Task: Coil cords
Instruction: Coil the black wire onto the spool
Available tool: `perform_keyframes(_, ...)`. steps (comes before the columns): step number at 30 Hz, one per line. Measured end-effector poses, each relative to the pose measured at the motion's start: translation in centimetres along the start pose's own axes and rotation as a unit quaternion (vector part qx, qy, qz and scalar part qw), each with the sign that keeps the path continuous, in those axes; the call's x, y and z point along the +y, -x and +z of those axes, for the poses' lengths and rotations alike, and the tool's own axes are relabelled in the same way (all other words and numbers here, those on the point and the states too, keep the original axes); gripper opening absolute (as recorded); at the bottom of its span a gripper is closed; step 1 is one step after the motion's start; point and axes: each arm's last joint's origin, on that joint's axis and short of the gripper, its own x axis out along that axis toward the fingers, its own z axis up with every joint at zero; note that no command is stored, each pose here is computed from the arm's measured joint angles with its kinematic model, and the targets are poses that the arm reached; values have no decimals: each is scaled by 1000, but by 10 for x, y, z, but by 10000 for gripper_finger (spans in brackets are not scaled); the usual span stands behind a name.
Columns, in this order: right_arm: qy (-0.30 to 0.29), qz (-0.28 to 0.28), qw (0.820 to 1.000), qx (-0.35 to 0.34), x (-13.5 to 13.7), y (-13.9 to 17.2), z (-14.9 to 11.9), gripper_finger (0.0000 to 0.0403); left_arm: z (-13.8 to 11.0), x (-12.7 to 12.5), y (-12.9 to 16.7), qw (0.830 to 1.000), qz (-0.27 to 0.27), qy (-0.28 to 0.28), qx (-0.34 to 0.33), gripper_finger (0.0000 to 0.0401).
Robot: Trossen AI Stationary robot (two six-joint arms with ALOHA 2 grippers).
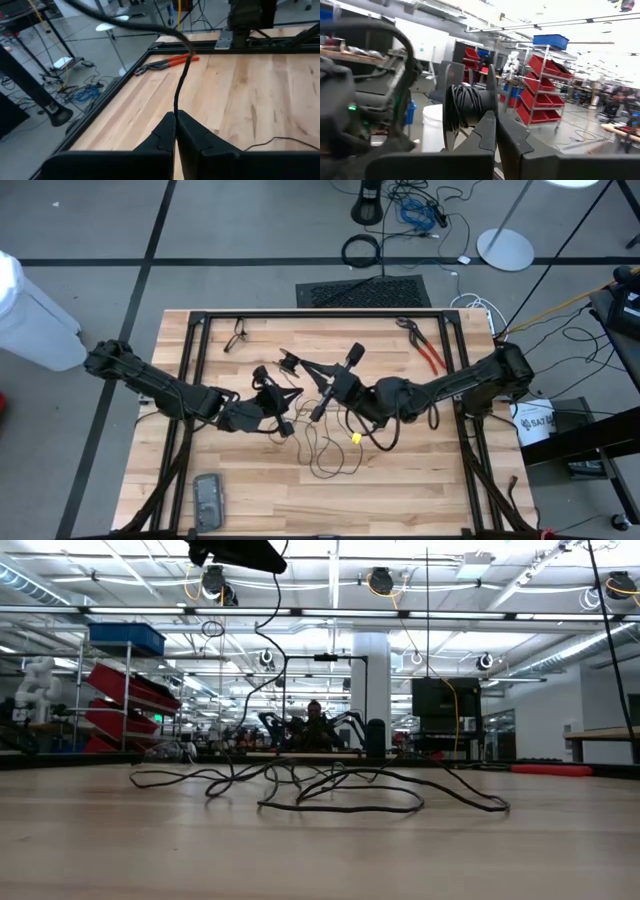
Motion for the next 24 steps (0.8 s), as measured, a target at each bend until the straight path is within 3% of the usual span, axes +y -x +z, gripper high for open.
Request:
perform_keyframes(6, 41, -46, 998, 32, 5, -17, -30, 0, 0, 1, -1, 1000, -5, -3, 0, 13)
perform_keyframes(10, 80, -84, 992, 57, 3, -27, -47, 0, 1, -2, -1, 999, -39, -12, -3, 13)
perform_keyframes(20, 116, -85, 987, 70, 0, -31, -53, 0, 11, -6, 3, 988, -143, -50, 4, 13)
perform_keyframes(24, 126, -80, 986, 77, 0, -31, -55, 0, 16, -7, 9, 985, -155, -75, 31, 13)
